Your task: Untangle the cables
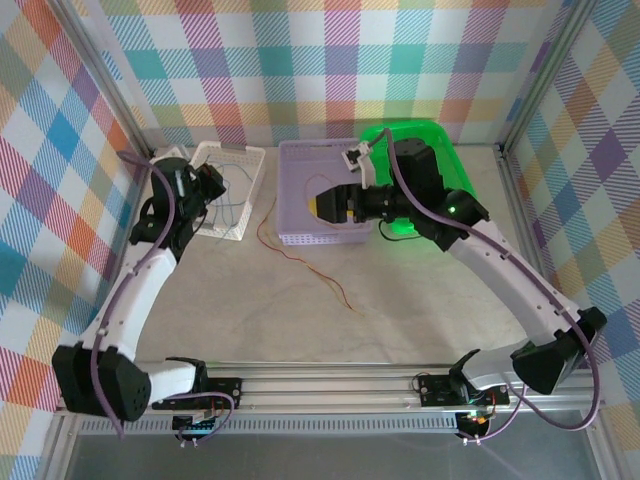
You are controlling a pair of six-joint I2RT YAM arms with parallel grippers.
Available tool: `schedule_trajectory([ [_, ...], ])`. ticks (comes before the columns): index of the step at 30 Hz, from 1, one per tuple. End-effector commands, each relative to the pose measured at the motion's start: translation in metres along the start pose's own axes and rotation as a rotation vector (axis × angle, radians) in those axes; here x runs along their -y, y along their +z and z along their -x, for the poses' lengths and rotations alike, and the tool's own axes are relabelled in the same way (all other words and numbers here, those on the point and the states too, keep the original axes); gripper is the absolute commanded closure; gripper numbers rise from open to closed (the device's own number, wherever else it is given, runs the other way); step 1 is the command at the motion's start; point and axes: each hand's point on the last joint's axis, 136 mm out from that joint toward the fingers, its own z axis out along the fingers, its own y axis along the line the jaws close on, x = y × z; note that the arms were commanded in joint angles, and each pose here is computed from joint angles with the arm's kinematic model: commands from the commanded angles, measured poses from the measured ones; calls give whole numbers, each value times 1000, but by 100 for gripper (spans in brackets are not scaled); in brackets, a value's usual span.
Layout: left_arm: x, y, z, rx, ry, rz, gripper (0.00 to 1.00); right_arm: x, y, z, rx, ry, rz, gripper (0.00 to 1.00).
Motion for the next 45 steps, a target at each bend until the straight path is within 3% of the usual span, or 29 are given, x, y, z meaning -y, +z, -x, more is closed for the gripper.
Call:
schedule_trajectory([
  [1,0,9,31,69,19,30,100,-19,-15,1,57,-77,48,31],
  [5,-16,36,44,86,14,81,100,-21,-14,-20,24,-72,72,31],
  [11,-53,94,38,14,44,214,100,-15,-4,-54,-45,-82,55,31],
  [19,-103,160,-18,-161,89,324,100,22,9,-93,-116,-69,-38,31],
  [25,-121,172,-48,-240,70,348,100,86,41,-129,-211,-50,-196,31],
  [29,-118,164,-52,-248,41,331,84,117,69,-142,-286,-54,-261,31],
  [34,-101,145,-44,-244,-18,284,42,138,104,-140,-327,-100,-296,32],
  [37,-84,128,-30,-212,-57,236,25,150,123,-138,-344,-155,-345,31],
  [45,-45,67,-6,-199,-146,167,1,183,162,-132,-337,-253,-464,31],
])
